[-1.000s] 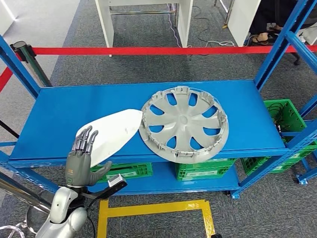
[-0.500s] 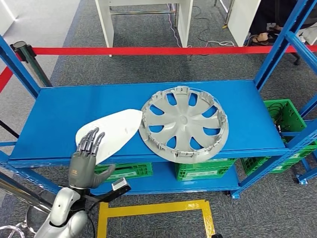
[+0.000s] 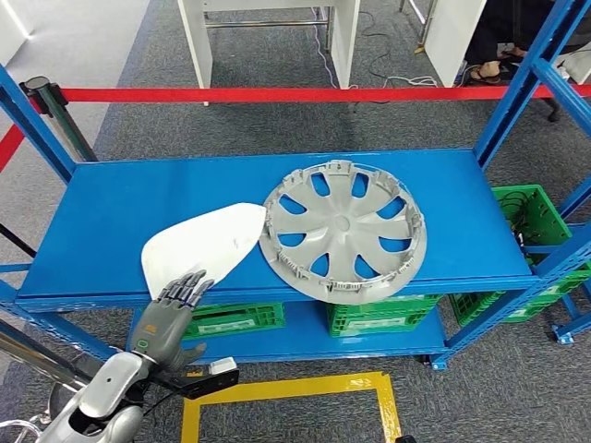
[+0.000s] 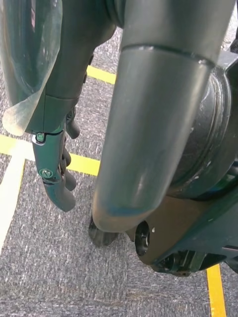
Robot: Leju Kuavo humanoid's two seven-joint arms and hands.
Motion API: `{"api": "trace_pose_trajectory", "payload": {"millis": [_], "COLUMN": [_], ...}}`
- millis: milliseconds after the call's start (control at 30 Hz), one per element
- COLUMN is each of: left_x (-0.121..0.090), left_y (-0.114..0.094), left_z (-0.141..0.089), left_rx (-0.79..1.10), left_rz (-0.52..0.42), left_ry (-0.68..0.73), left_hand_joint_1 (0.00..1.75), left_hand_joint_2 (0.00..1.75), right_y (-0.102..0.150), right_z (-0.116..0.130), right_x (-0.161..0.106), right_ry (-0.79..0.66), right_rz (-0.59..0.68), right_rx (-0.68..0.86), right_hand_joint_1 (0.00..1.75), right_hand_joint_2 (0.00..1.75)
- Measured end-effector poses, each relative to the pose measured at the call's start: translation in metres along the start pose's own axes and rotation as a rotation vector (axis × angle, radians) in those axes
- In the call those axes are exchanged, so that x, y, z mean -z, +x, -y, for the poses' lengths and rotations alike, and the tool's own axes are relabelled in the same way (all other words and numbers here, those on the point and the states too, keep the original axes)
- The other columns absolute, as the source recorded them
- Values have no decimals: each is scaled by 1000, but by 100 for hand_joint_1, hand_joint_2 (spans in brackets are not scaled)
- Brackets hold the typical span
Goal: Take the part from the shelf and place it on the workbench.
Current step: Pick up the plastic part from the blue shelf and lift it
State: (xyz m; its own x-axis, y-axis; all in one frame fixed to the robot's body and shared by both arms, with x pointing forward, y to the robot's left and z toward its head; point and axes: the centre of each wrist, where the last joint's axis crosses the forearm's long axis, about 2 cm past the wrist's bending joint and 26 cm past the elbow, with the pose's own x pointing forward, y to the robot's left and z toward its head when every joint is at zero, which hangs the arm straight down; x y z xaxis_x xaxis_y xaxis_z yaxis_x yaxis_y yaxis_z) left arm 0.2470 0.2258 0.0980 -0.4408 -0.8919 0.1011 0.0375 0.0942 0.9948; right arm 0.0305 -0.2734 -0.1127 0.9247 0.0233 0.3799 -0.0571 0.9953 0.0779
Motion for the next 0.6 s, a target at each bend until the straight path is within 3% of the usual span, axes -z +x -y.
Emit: {"api": "trace_pose_trajectory", "payload": {"millis": [433,600], "left_x": [-1,-2], "left_y": [-2,-13], "left_z": [-1,-2], "left_rx": [12,143], "left_rz": [6,-31], "left_ry": [-3,-118], "left_hand_joint_1": [0,0], "left_hand_joint_2": [175,175], "right_y": [0,0], "right_z": [0,0], "right_x": [0,0], "right_ry": [0,-3], "right_rz": [-1,-7], "right_rx": [0,10], "right_hand_joint_1": [0,0], "right_hand_joint_2": [0,0]}}
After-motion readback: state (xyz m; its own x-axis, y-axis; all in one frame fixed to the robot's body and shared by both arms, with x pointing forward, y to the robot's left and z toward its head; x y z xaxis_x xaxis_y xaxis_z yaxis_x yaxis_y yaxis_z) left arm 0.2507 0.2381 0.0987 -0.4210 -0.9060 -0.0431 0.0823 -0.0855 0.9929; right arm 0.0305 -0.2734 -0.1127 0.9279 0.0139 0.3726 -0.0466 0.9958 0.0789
